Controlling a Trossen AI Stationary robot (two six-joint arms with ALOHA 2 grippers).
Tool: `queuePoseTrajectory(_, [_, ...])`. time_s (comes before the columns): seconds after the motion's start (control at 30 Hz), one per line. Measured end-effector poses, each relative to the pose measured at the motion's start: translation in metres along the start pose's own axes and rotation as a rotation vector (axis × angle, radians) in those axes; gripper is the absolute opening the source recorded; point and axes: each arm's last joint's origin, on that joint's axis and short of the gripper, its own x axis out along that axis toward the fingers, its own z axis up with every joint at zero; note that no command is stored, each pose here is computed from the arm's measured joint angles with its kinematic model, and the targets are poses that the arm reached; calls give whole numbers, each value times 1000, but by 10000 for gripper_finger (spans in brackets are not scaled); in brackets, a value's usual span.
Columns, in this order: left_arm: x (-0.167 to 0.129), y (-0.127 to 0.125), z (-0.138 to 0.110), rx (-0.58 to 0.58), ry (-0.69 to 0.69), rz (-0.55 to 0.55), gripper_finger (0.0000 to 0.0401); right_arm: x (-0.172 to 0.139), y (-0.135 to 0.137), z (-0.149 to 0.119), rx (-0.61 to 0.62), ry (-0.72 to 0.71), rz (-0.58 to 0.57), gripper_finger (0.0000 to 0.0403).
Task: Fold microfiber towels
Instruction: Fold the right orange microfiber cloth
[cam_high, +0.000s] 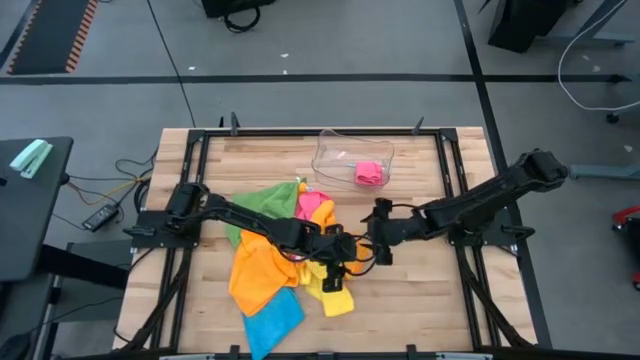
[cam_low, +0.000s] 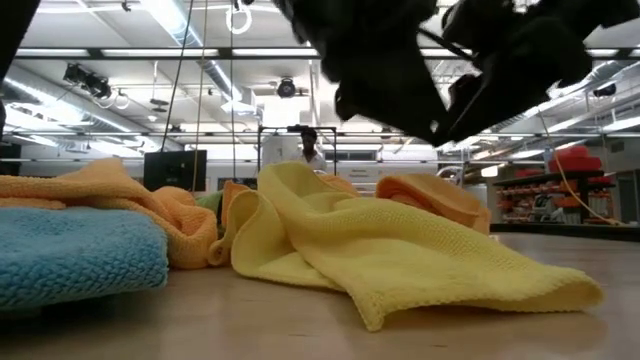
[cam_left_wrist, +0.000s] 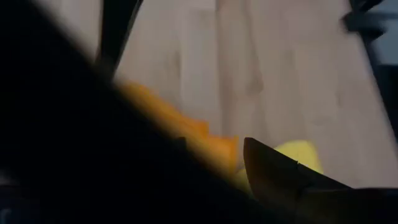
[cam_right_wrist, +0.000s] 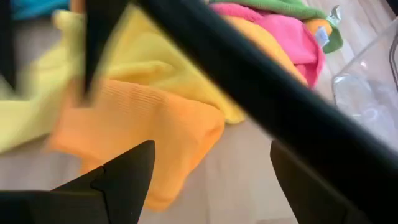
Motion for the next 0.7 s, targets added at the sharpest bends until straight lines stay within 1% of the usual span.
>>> queuePoseTrajectory(0.07, [13,2,3,6,-60,-8,166,-11,1,-4,11,23,-13,328])
queuePoseTrajectory(0.13, [23,6,0,30,-63,-2,163,-19,2,-7,27,24,-41,328])
queuePoseTrajectory(0.2, [34,14,-1,31,-74,16,158,-29,3,-13,34,48,-81,328])
queuePoseTrajectory(0.23, [38,19,0,26,-84,33,156,-32,3,-13,47,36,-93,328])
queuePoseTrajectory(0.3, [42,32,-7,10,-28,74,151,-37,7,-14,67,17,-102,328])
queuePoseTrajectory(0.33, [45,37,-7,1,-26,83,148,-40,8,-15,72,11,-100,328])
queuePoseTrajectory(0.4, [42,46,-15,-12,76,116,142,-41,14,-14,83,-11,-80,328])
queuePoseTrajectory(0.47, [40,52,-18,-24,139,134,136,-41,20,-16,71,-3,-66,328])
queuePoseTrajectory(0.57, [37,55,-25,-25,222,148,126,-37,27,-17,57,-10,-61,328])
queuePoseTrajectory(0.7, [37,49,-29,-8,250,146,116,-28,33,-19,40,2,-67,328])
